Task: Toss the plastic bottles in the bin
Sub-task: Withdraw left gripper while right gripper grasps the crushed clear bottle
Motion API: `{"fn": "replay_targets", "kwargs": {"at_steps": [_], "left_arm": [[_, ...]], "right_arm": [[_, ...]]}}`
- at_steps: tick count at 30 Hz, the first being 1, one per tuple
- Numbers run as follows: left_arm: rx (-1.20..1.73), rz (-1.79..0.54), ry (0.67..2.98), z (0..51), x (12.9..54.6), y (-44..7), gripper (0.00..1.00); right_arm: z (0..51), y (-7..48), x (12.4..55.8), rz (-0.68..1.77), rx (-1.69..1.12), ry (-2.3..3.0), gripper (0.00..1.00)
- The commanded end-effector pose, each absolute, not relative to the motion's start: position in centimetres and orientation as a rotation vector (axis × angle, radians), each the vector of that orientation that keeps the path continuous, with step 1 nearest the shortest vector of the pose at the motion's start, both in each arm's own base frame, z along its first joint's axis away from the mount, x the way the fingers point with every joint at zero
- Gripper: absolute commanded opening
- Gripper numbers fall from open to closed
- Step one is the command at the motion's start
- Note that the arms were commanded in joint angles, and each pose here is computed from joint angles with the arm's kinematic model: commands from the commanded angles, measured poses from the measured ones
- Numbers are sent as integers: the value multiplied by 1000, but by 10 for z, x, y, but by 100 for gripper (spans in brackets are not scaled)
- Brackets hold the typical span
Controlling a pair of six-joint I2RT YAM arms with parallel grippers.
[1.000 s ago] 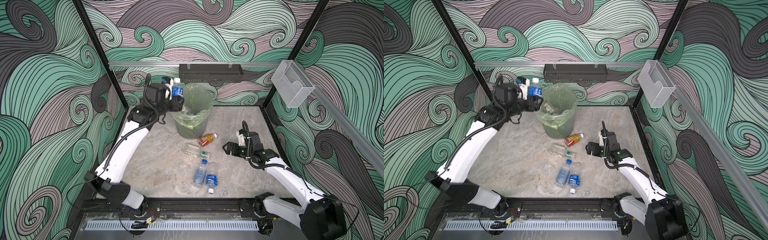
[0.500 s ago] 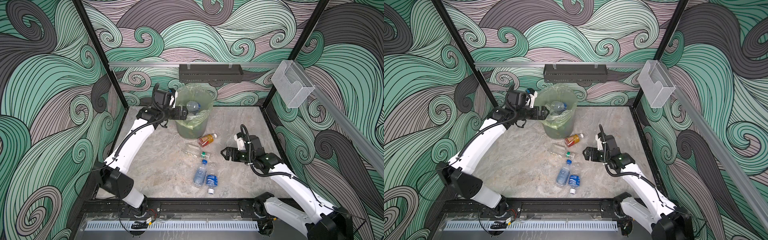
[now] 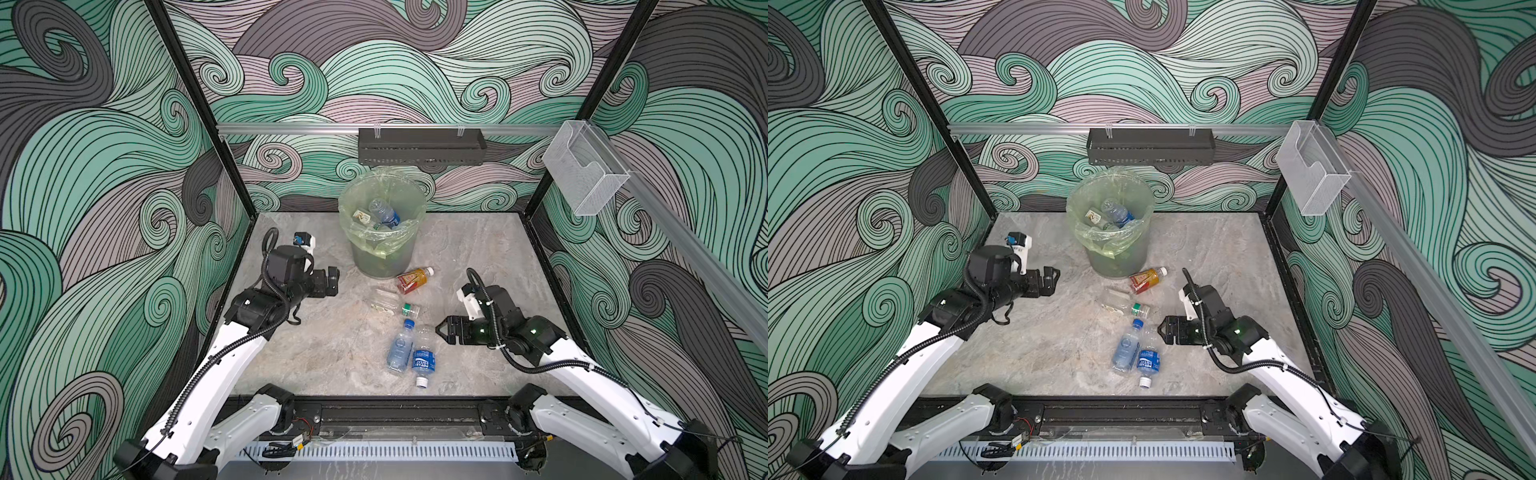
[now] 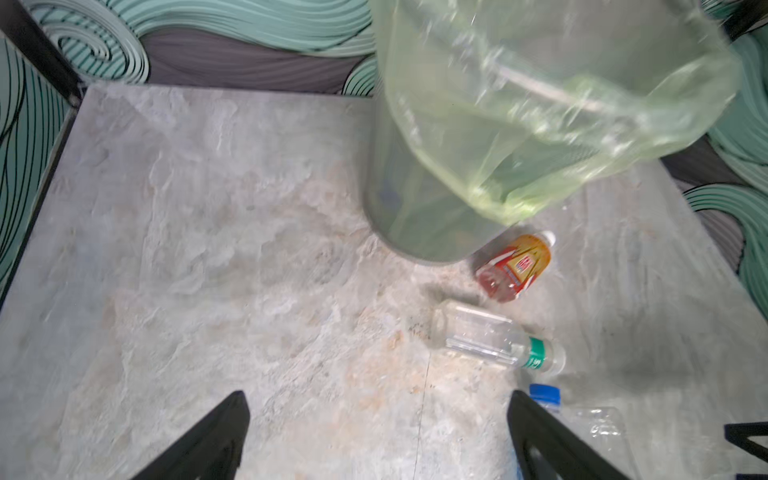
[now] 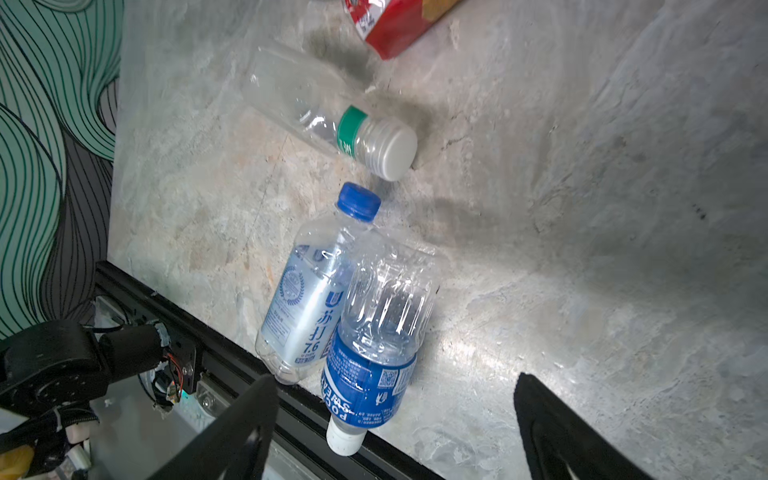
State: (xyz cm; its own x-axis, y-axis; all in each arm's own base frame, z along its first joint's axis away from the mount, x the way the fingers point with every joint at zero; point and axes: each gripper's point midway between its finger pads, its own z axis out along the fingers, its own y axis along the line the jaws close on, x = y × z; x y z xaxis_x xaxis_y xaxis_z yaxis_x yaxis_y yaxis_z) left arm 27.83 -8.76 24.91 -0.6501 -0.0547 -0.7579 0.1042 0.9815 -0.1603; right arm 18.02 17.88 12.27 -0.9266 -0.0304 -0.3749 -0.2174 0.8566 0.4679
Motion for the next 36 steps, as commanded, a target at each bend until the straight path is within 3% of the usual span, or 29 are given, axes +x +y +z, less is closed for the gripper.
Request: {"fn": "replay_targets", "kwargs": {"at_steps": [1,16,28,31,36], "left_arm": [[-45,-202,2284,236,267,-73,99],[-55,-131,2336,207,257,-61,99],[-32,-123,2356,198,261,-62,99],[-31,-122,2361,196,263,-63,99],[-27,-131,2349,197,266,-65,99]], "right_arm": [[104,191,167,740,-184,2764,87],[49,231,167,616,-182,2927,81],[35,194,187,200,-249,2917,64],[35,186,194,138,-247,2885,52],[34,174,200,87,-221,2875,51]]}}
